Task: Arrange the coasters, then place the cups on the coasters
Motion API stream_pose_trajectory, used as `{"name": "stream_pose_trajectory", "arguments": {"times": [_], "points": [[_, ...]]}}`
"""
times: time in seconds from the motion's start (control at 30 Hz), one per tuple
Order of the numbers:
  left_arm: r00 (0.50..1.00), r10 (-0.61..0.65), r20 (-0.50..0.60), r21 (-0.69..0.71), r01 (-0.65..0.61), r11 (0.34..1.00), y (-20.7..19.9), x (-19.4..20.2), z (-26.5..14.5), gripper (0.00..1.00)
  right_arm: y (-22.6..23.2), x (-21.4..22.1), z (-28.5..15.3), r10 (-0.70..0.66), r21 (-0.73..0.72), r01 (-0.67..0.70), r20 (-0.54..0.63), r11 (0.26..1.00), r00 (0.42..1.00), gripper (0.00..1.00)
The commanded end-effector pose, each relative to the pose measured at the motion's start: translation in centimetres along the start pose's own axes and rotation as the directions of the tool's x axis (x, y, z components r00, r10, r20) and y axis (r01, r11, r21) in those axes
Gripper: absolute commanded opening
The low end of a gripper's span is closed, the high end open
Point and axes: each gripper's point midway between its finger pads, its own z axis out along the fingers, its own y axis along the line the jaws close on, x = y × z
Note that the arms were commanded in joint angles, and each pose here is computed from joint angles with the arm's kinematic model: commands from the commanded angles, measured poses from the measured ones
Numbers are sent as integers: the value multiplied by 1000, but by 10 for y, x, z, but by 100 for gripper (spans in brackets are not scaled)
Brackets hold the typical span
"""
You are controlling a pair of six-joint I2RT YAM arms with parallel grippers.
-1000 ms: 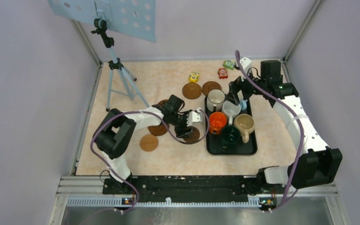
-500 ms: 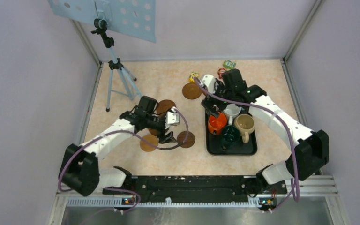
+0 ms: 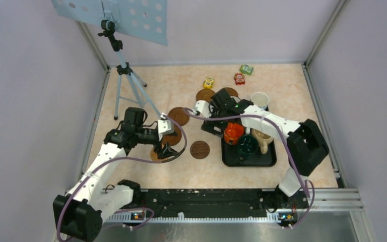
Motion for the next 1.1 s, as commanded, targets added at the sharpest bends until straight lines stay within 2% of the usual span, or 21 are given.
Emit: {"name": "stream_pose_trajectory", "arguments": {"times": [0.0,0.23,0.33,0.5,0.63,1.07], "points": [[999,-52,-3,-34,52,998,-3,1,-6,90,-5,3,21,-53,26,54,-32,998,998,82],[999,-47,0,-66,47,997,8,-7,-8,98,10,35,48,-93,-27,90,-155,996,983,83],[999,-49,4,-69,49,996,10,-8,-7,99,16,50,51,-108,-52,99,-207,994,972,84],[998,-58,6,-67,58,996,14,-6,-3,99,24,74,48,-137,-87,118,-264,989,955,83],[998,-64,5,-69,64,996,17,-4,-1,99,25,94,42,-111,-119,78,-298,990,948,83],[997,-78,-7,-89,77,993,29,2,4,99,9,158,14,-79,-104,43,-378,994,922,80]]}}
